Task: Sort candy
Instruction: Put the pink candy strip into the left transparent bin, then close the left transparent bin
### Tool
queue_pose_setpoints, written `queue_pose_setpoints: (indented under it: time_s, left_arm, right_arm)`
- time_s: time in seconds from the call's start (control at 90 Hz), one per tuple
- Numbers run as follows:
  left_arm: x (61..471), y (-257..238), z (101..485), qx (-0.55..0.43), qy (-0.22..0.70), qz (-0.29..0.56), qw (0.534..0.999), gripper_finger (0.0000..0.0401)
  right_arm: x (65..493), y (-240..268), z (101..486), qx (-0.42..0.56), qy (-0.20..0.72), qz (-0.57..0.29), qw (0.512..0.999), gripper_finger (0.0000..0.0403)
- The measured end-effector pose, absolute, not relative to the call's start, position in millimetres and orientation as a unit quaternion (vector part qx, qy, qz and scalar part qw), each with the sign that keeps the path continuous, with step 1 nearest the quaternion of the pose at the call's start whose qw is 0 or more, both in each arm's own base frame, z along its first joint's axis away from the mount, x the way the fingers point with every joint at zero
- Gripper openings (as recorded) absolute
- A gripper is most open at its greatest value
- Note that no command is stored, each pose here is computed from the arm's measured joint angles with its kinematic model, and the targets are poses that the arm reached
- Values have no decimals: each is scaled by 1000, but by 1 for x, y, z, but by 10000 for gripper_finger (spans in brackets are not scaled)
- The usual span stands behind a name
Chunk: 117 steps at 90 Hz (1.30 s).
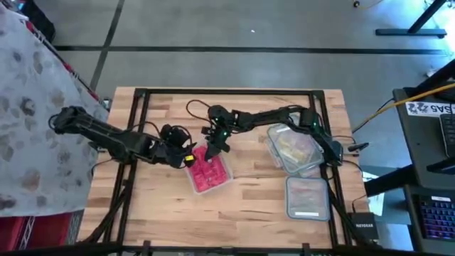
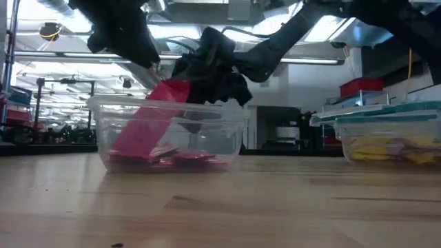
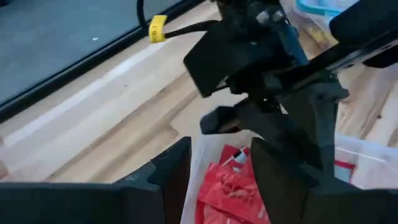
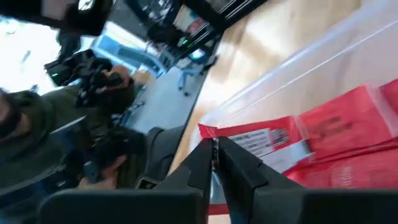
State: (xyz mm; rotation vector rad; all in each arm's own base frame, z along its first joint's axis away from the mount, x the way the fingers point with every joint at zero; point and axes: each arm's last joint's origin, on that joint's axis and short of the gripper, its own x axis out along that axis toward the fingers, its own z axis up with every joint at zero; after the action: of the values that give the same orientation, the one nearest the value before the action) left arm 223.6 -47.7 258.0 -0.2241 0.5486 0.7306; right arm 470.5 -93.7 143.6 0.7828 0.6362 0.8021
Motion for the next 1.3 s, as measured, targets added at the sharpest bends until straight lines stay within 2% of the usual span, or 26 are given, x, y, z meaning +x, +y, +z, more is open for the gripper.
queue_pose_setpoints:
  time_s: [0.256,0.356,0.589,0.767,0.878,1.0,1.189,1.3]
  left_arm:
    - [217,-48,263,-114,258,351,893,151]
    - [217,-48,263,-119,255,352,893,151]
    - [214,-48,261,-127,264,361,885,151]
    - [209,-46,258,-122,281,373,876,151]
    - [206,-45,256,-107,286,387,870,151]
    - [203,-40,256,-84,286,411,862,151]
    - [204,-27,256,-51,289,440,849,151]
    - [205,-20,256,-32,296,449,842,151]
  right_arm:
    - [475,-123,165,326,252,347,843,133]
    - [477,-131,180,308,231,355,852,157]
    - [463,-166,217,266,186,314,892,165]
    - [428,-178,268,187,182,266,928,165]
    - [396,-164,302,93,231,208,946,165]
    - [362,-133,334,-4,302,147,942,165]
    - [307,-77,355,-46,364,75,927,165]
    - [272,-40,351,-53,381,7,923,165]
